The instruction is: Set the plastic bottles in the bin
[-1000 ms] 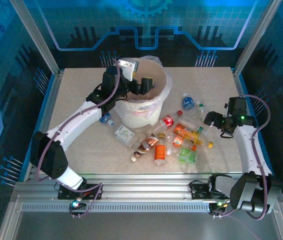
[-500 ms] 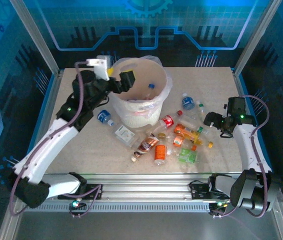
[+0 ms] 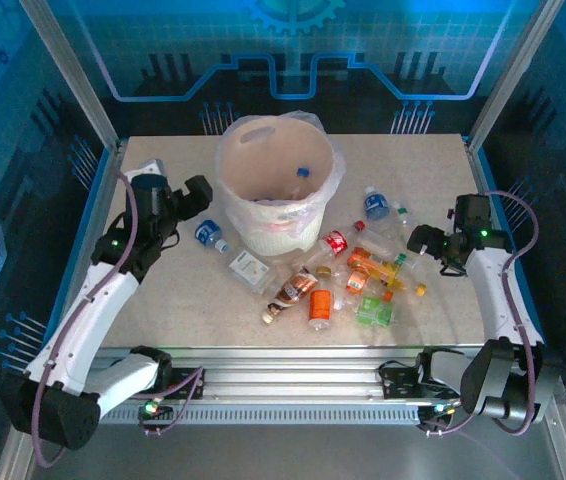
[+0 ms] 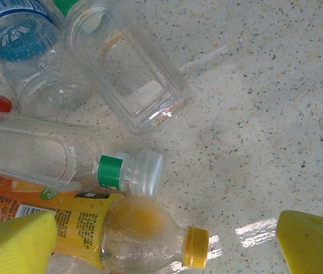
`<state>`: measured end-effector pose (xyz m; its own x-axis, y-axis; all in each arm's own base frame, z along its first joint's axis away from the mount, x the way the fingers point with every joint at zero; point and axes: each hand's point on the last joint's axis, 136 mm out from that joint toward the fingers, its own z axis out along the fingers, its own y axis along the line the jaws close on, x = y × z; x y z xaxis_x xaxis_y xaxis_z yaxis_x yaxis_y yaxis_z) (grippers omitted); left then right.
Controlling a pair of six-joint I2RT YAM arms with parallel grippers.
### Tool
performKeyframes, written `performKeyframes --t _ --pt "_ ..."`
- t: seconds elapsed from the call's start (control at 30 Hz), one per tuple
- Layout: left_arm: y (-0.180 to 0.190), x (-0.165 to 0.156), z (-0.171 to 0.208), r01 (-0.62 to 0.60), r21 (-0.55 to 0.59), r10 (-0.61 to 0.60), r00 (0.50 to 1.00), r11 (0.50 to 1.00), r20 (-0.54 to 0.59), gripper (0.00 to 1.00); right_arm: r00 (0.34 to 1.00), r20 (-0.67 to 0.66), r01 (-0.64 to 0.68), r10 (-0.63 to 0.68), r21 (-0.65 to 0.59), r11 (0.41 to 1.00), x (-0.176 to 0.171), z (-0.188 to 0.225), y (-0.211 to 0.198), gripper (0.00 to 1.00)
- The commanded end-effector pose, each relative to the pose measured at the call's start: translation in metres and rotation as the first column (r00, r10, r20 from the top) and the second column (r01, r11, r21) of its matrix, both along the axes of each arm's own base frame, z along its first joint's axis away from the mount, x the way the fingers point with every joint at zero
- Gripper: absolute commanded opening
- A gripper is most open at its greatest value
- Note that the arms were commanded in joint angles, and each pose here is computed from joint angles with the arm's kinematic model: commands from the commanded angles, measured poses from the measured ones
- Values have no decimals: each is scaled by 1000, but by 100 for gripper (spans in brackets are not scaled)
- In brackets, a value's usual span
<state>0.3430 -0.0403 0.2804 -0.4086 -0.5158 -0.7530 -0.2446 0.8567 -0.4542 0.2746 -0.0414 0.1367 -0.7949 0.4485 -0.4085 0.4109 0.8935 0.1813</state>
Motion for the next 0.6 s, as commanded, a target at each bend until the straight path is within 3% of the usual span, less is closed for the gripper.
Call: performKeyframes --t 0.0,0.23,0.57 --pt "15 -9 -24 -79 -57 75 995 995 -63 99 1000 -19 15 -14 18 1000 0 -4 0 100" --pt "19 -2 -71 -117 -73 104 981 990 -161 99 999 -36 38 -38 -2 999 -5 -9 -4 100" --pt "12 18 -107 -132 -115 103 969 985 -224 99 999 -32 42 -42 0 999 -7 -11 -3 100"
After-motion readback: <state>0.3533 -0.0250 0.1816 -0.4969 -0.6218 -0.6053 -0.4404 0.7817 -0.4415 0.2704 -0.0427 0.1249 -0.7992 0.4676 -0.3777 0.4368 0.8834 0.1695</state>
